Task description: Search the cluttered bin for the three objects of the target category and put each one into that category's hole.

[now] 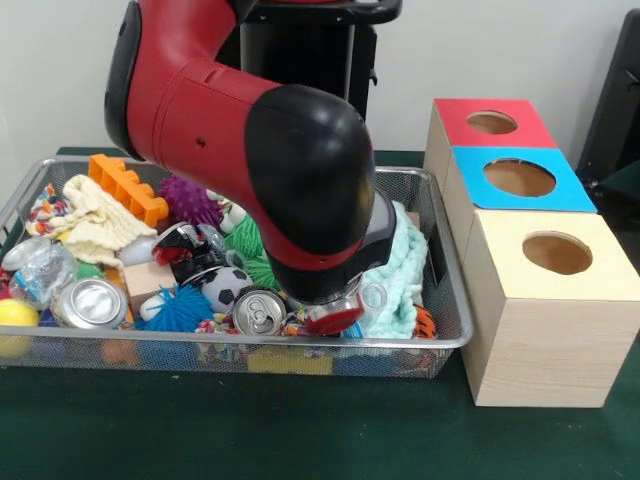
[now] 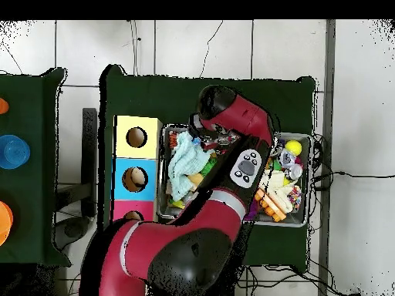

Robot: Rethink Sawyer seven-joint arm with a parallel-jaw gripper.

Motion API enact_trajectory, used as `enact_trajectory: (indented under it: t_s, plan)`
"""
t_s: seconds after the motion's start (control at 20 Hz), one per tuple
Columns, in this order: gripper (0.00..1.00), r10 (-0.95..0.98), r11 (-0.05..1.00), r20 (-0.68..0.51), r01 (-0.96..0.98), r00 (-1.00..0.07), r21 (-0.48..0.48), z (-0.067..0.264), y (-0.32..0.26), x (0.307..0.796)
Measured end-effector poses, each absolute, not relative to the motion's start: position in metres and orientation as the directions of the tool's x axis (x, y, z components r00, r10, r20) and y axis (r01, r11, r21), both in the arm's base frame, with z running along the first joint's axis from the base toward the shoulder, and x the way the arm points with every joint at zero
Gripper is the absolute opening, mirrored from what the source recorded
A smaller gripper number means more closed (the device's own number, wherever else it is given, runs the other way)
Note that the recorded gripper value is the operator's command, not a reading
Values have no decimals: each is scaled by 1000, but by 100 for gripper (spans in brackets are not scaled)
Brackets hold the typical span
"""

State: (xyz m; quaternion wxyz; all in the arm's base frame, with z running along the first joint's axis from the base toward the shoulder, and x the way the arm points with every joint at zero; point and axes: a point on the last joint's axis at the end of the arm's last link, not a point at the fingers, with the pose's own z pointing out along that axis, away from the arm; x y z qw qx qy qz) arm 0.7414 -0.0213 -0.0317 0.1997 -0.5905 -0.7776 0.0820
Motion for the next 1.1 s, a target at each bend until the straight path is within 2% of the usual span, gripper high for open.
enact_trajectory:
  t_s: [0.15, 0.65, 1.1]
  plan:
    - [0, 952, 286, 208, 888, -223, -359, -30, -21, 741]
    - [0, 959, 283, 69, 913, -275, -294, -21, -14, 729]
    - [0, 955, 295, 47, 910, -294, -291, -19, -15, 727]
